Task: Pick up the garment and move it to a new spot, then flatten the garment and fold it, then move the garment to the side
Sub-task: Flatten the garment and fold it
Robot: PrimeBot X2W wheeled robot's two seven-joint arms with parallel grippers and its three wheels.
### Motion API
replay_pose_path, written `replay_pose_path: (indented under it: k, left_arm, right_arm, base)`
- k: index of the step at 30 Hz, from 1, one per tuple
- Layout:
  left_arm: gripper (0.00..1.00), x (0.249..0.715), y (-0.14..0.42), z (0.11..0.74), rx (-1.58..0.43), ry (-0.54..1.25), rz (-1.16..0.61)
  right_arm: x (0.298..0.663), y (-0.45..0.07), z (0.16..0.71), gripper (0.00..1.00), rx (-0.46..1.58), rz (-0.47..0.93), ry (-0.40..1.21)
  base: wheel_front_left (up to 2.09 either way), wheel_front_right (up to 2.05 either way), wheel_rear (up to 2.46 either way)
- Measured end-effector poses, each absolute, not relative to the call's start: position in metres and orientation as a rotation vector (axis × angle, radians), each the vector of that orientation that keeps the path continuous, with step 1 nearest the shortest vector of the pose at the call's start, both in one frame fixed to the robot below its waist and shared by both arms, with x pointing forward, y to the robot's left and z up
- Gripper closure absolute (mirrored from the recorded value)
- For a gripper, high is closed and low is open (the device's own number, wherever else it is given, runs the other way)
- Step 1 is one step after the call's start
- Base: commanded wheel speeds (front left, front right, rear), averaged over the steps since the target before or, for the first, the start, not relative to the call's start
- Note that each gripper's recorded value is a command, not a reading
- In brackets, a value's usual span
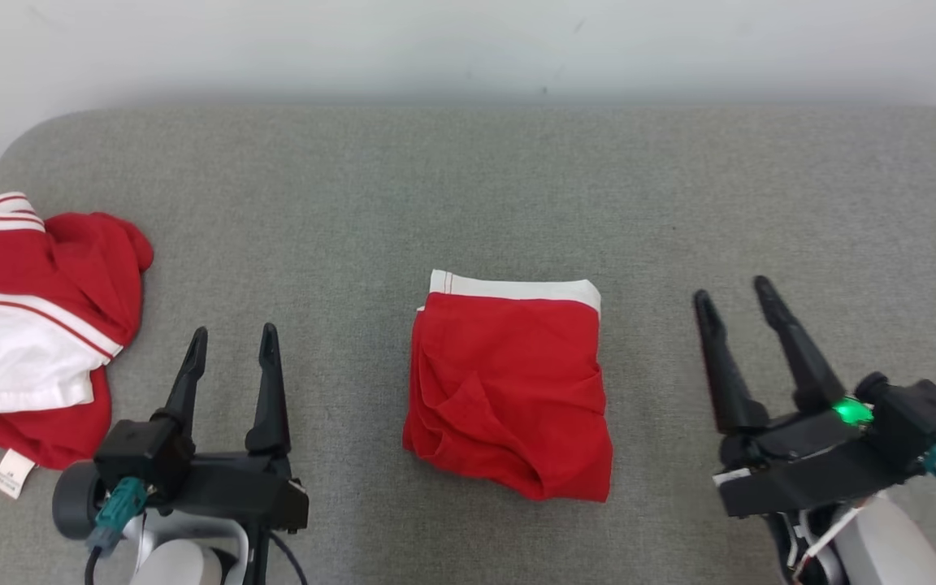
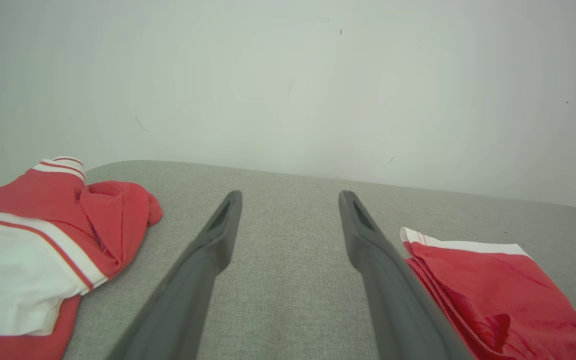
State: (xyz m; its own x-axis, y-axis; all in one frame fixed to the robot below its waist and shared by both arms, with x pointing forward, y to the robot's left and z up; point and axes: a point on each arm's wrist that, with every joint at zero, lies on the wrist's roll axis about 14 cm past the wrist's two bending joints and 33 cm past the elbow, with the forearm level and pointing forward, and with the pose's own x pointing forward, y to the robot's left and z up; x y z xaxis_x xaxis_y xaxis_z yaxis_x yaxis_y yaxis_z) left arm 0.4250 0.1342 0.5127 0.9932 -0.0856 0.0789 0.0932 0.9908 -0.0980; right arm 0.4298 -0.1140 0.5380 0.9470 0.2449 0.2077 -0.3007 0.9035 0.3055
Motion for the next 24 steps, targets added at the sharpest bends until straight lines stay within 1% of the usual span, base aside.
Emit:
replay_pose_path:
  k: [6, 13, 24]
  left_arm:
    - [0.00, 0.416, 0.134, 0.521, -0.052, -0.104, -0.102]
    - [0.00, 0.398, 0.132, 0.527, -0.036, -0.121, -0.119]
    - [0.00, 0.372, 0.136, 0.527, -0.024, -0.112, -0.121]
  right_arm:
    - [0.416, -0.157, 0.532, 0.00, 0.232, 0.171, -0.148]
    - [0.389, -0.182, 0.520, 0.00, 0.180, 0.092, -0.098]
    - [0.361, -0.196, 0.519, 0.00, 0.164, 0.041, -0.071]
  base:
    - [0.00, 0.00, 0.00]
    - [0.00, 0.00, 0.00]
    - [0.00, 0.00, 0.00]
